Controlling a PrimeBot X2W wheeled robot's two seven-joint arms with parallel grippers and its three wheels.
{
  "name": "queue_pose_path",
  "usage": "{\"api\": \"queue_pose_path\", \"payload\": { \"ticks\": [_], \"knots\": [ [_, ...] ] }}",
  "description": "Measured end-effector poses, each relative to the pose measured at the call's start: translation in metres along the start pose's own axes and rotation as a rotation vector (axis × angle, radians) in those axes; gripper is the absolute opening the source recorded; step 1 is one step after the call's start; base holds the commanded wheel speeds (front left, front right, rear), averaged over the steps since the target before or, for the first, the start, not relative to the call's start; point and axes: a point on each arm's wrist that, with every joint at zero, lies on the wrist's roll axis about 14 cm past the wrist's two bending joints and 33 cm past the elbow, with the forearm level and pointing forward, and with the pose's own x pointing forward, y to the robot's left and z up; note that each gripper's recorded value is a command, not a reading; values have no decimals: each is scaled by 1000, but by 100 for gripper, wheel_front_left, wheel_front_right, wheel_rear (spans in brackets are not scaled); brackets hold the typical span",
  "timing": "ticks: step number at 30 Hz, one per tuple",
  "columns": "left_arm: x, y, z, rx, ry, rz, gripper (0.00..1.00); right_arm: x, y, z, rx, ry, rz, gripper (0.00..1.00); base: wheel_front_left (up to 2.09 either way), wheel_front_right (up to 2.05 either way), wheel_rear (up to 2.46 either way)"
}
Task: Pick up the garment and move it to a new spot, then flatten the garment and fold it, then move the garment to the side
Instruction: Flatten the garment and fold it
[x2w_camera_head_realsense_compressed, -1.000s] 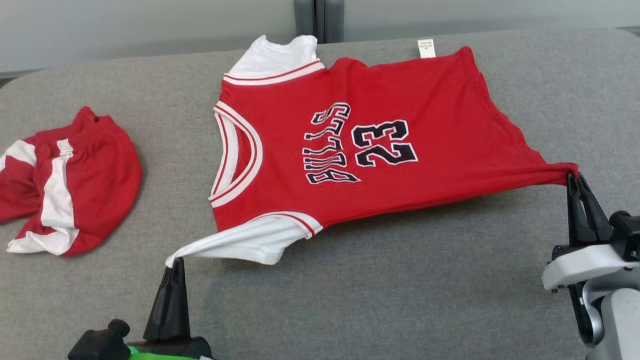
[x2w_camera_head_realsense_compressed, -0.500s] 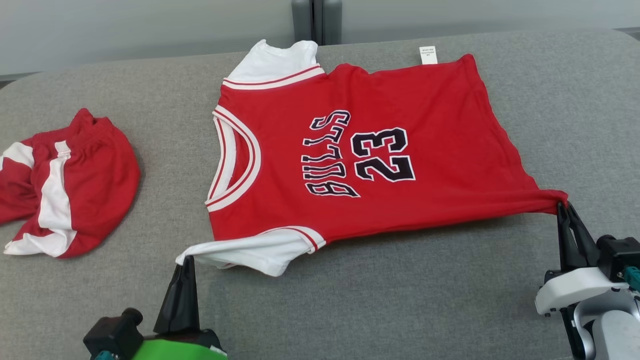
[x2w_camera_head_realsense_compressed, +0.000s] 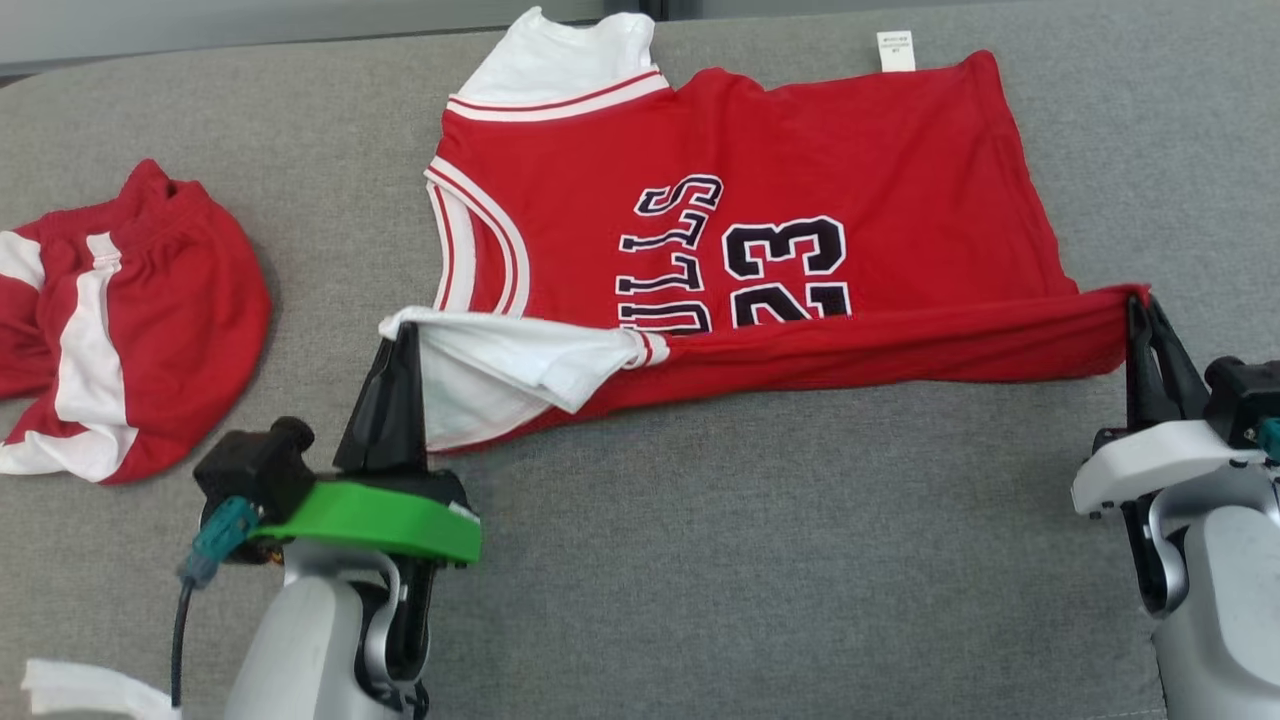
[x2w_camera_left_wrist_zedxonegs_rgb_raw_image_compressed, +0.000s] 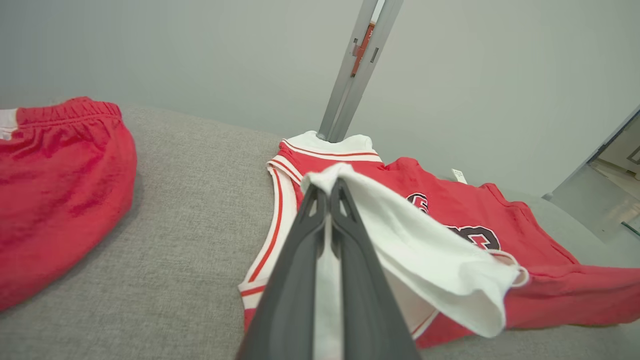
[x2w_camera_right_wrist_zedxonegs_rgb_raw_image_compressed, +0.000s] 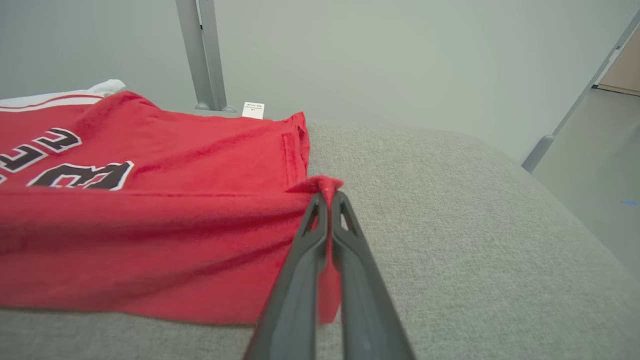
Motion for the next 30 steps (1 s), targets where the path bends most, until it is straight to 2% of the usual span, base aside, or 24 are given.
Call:
{"api": "queue_pose_path", "payload": {
  "ticks": [12, 13, 14, 15, 16, 17, 18, 23, 30],
  "knots": [
    [69, 14, -26, 108, 90, -52, 0, 53, 14, -20, -45, 62, 55, 0, 0, 0, 0],
    [71, 16, -29, 112, 101, -50, 0, 55, 14, -22, -47, 67, 56, 4, 0, 0, 0],
    [73, 18, -35, 116, 116, -47, 0, 57, 14, -24, -48, 73, 57, 23, 0, 0, 0],
    [74, 20, -39, 121, 130, -45, 0, 59, 14, -26, -49, 78, 58, 52, 0, 0, 0],
    [75, 21, -42, 123, 138, -45, 31, 60, 14, -26, -50, 78, 56, 100, 0, 0, 0],
    [76, 21, -45, 122, 141, -46, 84, 60, 13, -24, -51, 75, 53, 100, 0, 0, 0],
    [77, 21, -46, 122, 143, -46, 100, 61, 11, -23, -52, 71, 49, 100, 0, 0, 0],
    [67, 21, -38, 127, 108, -35, 100, 54, 9, -6, -45, 21, 37, 100, 0, 0, 0],
    [-3, 44, -71, 77, 208, 87, 100, 22, -2, -12, -25, 36, -2, 100, 0, 0, 0]
  ]
}}
